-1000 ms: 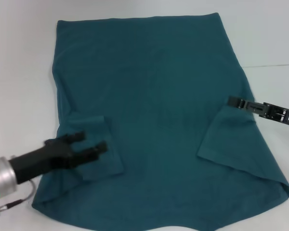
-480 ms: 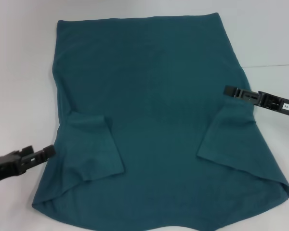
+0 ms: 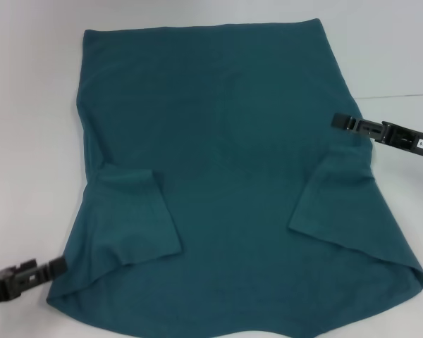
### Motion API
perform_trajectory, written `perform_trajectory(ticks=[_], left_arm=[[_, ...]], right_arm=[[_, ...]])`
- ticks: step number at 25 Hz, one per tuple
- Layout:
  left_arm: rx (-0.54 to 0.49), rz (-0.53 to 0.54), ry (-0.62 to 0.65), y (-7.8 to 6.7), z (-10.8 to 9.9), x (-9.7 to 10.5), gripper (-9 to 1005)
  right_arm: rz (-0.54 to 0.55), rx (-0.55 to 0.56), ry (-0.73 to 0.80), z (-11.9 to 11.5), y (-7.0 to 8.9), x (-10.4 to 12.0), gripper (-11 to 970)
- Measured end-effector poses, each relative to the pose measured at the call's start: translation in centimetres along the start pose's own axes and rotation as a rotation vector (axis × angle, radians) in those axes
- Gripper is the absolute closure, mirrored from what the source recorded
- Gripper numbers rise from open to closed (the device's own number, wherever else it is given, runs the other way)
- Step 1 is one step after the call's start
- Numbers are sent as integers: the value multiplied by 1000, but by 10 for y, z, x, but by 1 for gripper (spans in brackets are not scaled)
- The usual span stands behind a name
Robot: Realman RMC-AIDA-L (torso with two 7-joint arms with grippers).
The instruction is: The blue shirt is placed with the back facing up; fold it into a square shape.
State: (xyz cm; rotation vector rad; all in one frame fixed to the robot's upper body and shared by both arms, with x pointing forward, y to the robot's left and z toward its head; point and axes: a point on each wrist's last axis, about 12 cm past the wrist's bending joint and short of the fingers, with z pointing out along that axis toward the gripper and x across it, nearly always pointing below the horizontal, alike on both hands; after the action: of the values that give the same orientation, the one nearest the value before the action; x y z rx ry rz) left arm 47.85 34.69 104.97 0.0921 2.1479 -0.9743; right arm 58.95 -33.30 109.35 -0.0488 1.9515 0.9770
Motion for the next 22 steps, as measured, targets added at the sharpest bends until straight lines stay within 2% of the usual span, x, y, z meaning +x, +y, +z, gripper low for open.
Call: perform_trajectory(ticks=[7, 22], left_arm=[[-51, -16, 92, 6, -5, 3, 63], [-3, -8, 198, -1, 5, 1, 64]], right_arm=[[2, -1, 1, -1, 0, -3, 35], [14, -4, -8, -4, -1, -2, 35]])
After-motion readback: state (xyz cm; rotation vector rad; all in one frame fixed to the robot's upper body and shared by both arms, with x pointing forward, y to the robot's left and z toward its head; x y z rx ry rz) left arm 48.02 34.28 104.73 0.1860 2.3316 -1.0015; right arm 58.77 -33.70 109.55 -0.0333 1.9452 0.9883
